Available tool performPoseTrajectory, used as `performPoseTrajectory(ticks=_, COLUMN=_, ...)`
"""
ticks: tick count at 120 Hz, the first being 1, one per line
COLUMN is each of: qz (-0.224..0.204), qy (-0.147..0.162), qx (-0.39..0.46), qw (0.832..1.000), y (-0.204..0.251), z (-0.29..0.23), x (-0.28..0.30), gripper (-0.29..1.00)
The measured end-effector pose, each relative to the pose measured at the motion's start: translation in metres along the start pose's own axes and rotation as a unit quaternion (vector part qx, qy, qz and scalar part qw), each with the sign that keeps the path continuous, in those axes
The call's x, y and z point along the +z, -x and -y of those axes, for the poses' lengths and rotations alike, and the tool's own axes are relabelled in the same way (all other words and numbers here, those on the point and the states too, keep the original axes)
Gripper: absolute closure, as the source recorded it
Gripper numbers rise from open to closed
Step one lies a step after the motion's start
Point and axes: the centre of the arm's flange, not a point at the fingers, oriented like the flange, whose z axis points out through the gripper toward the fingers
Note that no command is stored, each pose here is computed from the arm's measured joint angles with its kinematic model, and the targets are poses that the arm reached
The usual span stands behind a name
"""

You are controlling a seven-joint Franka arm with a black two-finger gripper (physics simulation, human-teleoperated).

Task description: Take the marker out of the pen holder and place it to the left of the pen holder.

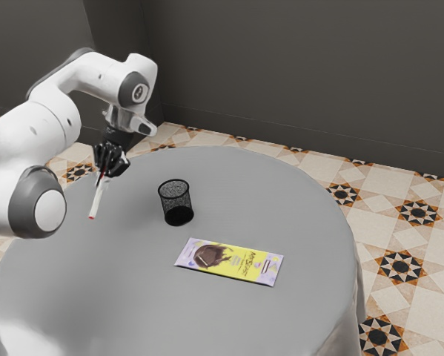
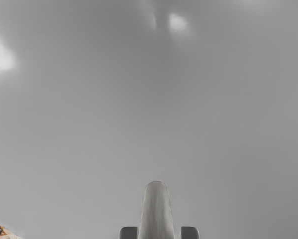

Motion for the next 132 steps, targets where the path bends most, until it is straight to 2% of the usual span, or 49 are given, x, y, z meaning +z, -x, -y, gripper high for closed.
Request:
performPoseTrajectory(ticks=36, qz=-0.002, qy=0.003, qx=-0.085, qw=0.996, y=-0.049, z=0.008, x=0.053, gripper=0.74)
performPoseTrajectory(ticks=48, qz=-0.008, qy=0.008, qx=-0.103, qw=0.995, y=-0.061, z=0.005, x=0.063, gripper=0.63)
performPoseTrajectory(ticks=66, qz=-0.030, qy=0.010, qx=-0.127, qw=0.991, y=-0.060, z=0.001, x=0.051, gripper=0.32)
performPoseTrajectory(ticks=74, qz=-0.050, qy=0.009, qx=-0.138, qw=0.989, y=-0.037, z=-0.004, x=0.020, gripper=0.23)
performPoseTrajectory(ticks=80, qz=-0.066, qy=0.017, qx=-0.143, qw=0.987, y=-0.002, z=-0.011, x=-0.011, gripper=0.19)
performPoseTrajectory(ticks=90, qz=-0.105, qy=0.036, qx=-0.141, qw=0.984, y=0.084, z=-0.037, x=-0.054, gripper=0.13)
performPoseTrajectory(ticks=104, qz=-0.199, qy=0.030, qx=-0.146, qw=0.969, y=0.197, z=-0.079, x=-0.113, gripper=0.07)
performPoseTrajectory(ticks=116, qz=-0.243, qy=0.025, qx=-0.138, qw=0.960, y=0.226, z=-0.103, x=-0.137, gripper=0.05)
performPoseTrajectory(ticks=132, qz=-0.263, qy=0.028, qx=-0.139, qw=0.954, y=0.233, z=-0.107, x=-0.145, gripper=0.02)
